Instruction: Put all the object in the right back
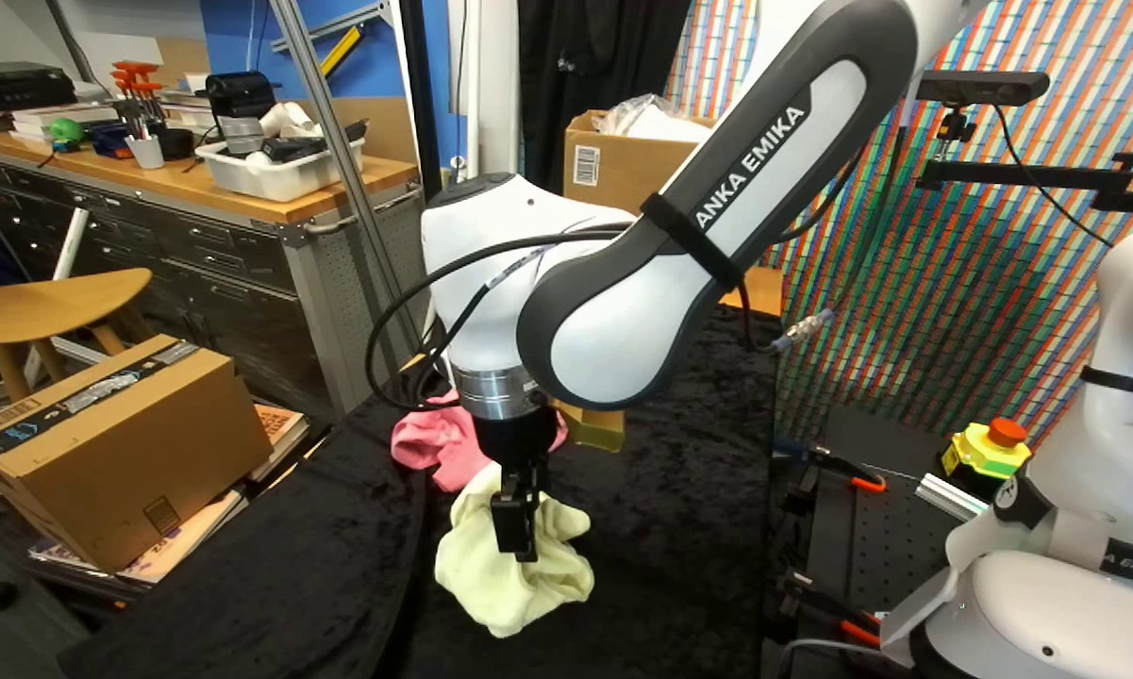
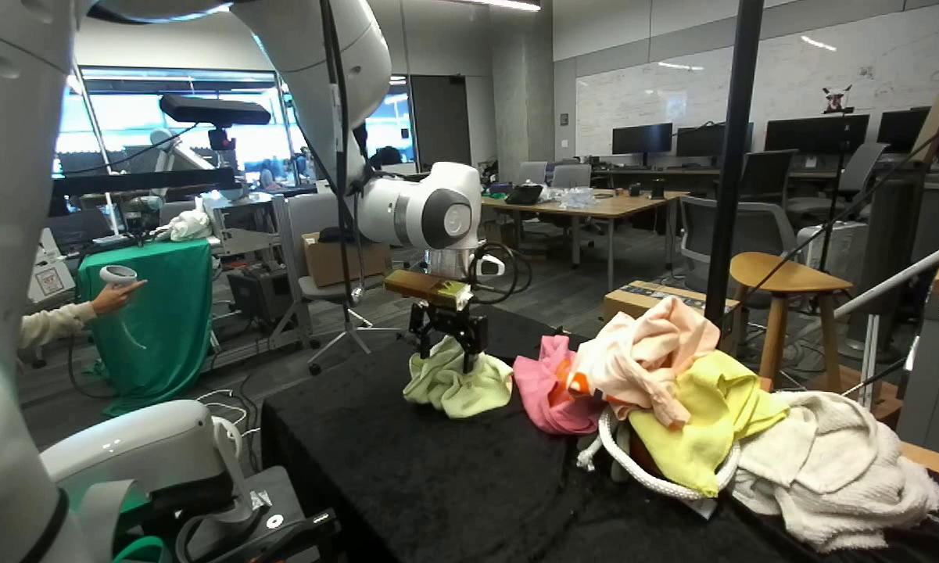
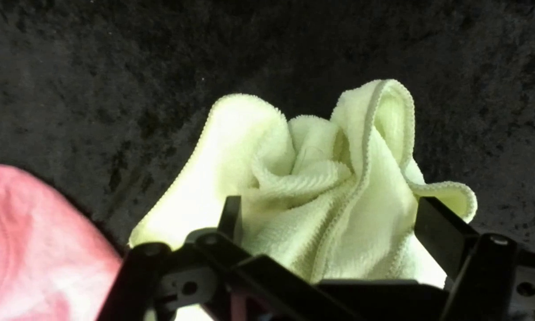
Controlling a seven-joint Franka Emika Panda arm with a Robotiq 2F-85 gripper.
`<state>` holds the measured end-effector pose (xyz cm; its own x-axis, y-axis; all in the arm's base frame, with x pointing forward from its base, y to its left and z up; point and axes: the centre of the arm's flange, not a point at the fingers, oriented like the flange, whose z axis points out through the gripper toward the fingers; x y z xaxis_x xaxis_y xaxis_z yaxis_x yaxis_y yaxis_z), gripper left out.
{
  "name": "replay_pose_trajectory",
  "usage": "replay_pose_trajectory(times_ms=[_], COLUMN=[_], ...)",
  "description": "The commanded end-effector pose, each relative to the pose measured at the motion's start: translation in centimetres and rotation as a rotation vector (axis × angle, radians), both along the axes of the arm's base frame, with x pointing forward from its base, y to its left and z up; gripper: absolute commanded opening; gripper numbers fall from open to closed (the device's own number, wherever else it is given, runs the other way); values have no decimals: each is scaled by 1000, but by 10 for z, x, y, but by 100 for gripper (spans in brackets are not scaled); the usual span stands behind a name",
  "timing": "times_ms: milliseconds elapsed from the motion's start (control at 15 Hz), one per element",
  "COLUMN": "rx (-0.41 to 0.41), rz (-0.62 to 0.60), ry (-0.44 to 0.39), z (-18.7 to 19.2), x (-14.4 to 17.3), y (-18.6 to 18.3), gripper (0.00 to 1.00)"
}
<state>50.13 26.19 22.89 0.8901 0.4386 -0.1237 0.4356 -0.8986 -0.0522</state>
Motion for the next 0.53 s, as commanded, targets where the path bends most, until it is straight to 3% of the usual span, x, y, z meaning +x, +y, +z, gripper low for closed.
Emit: replay_pose_trajectory(times_ms=[0,467], rx=[7,86], rz=[39,27], ry=[-65,-173], z=[-6,-3], x=[2,0], y=[5,12], gripper=[100,100])
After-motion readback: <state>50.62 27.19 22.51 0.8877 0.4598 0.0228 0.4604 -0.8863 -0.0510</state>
